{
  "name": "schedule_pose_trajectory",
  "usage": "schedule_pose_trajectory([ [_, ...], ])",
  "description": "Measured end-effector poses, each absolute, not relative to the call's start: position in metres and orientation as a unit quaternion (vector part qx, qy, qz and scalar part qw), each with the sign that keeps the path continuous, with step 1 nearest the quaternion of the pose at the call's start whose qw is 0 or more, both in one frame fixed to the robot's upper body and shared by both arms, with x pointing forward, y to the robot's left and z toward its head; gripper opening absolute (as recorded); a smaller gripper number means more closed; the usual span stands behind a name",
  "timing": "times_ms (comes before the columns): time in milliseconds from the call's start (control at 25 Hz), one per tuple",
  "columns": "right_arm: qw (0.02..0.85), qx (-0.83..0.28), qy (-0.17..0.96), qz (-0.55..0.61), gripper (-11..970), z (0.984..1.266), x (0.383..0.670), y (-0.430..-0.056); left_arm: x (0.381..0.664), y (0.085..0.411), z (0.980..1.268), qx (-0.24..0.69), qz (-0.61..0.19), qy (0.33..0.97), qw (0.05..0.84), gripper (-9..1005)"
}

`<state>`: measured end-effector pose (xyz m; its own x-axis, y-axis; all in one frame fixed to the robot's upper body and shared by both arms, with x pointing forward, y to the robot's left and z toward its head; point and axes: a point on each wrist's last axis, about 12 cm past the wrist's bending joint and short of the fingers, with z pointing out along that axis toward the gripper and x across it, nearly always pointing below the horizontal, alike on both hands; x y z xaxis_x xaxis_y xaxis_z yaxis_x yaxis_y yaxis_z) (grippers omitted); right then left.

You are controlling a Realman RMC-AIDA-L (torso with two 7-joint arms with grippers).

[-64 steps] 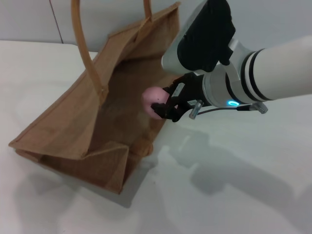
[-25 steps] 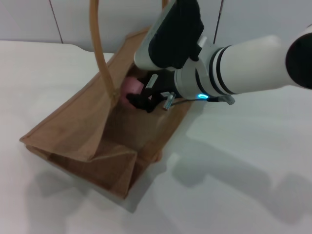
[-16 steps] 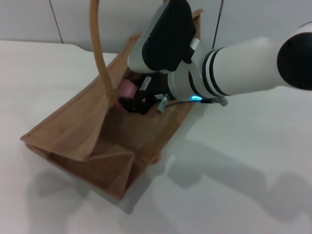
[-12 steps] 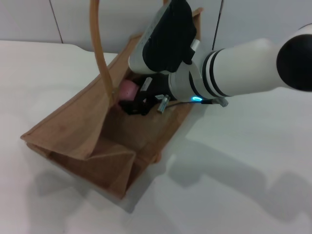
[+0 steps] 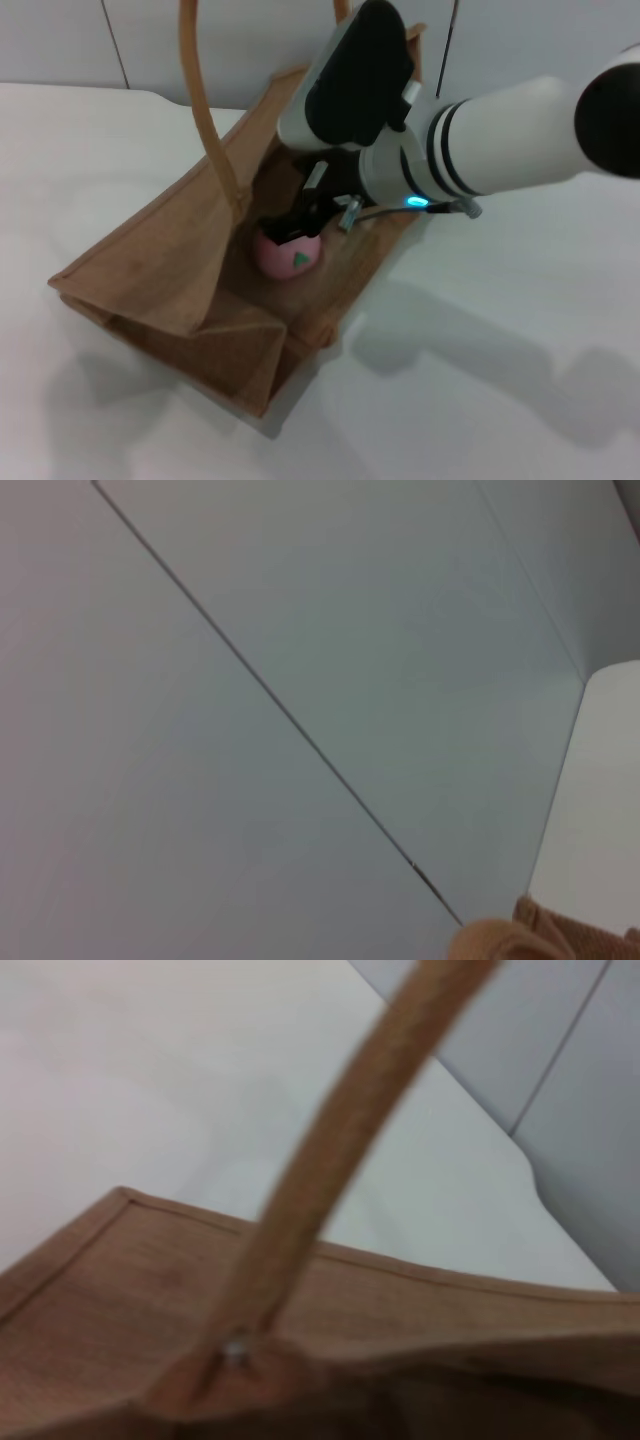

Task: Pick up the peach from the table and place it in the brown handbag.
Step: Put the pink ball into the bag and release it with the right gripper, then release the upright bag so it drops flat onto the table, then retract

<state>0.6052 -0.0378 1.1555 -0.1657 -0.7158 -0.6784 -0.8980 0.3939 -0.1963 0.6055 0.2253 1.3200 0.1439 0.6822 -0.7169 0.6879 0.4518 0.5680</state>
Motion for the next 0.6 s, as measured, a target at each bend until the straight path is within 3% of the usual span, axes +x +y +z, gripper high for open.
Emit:
schedule_pose_trajectory([
  [600,0.354,-0.473,0.807,0.008,885,1.185,0.636,-0.103,0.607,0.259,1.302,0.474,0.008,0.692,0.544,121],
])
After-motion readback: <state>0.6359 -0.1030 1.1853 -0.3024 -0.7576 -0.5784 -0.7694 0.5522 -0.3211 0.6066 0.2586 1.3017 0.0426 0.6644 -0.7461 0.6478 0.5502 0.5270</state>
